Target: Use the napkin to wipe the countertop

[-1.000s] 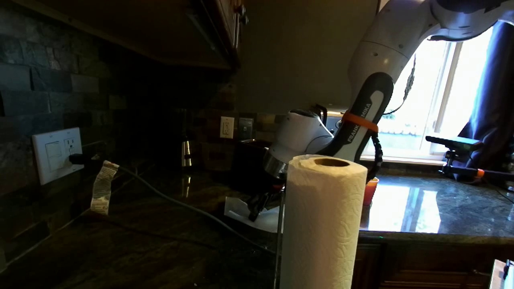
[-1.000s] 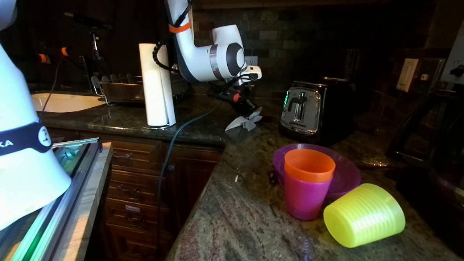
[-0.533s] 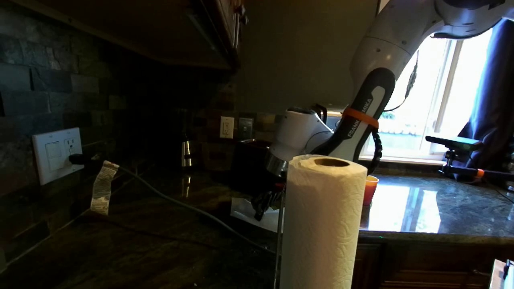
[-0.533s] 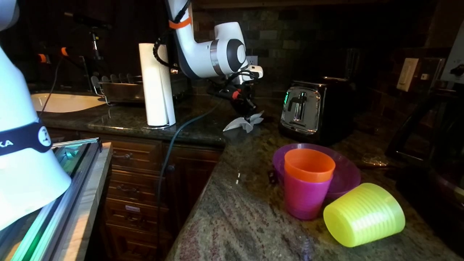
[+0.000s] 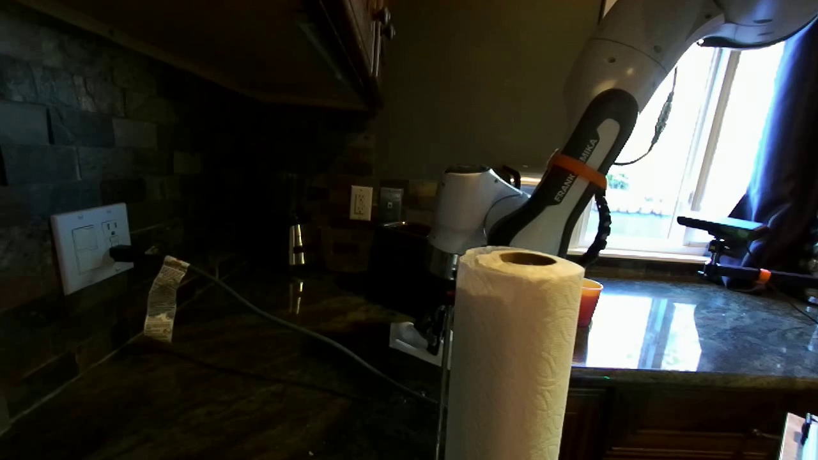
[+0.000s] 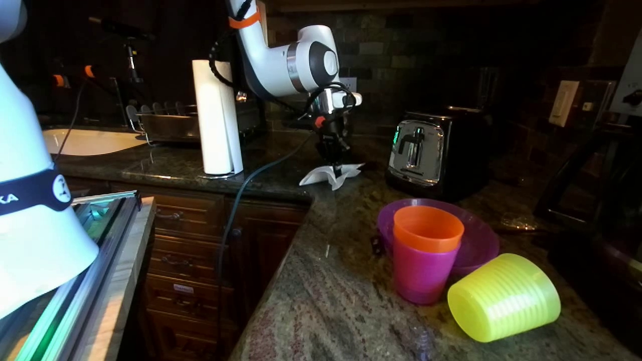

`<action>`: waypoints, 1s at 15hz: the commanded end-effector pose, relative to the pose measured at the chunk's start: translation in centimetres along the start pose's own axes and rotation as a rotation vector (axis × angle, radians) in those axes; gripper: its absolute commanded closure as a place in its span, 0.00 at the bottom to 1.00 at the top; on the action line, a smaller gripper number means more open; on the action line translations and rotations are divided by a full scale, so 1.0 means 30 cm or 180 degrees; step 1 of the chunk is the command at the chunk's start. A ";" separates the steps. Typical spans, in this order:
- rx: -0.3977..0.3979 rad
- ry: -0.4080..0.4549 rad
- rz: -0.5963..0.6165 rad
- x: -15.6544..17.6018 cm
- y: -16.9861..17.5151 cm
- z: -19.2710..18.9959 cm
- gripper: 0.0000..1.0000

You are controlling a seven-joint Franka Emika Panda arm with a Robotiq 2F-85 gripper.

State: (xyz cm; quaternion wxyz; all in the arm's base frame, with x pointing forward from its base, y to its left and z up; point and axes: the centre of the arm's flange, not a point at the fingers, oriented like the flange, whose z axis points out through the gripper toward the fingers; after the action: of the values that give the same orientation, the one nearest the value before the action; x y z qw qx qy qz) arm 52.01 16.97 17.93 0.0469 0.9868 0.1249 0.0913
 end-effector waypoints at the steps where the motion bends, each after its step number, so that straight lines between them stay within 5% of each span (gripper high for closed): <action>1: 0.0188 -0.0179 -0.0150 -0.034 -0.062 0.100 0.99; 9: 0.0656 0.0166 -0.0496 0.027 -0.184 0.104 0.99; 15: 0.1023 0.0169 -0.0935 0.031 -0.215 0.107 0.99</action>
State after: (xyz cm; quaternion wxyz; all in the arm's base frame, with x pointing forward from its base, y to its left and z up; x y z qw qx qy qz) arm 52.35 22.77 17.67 -0.0640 0.9579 0.2479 0.1300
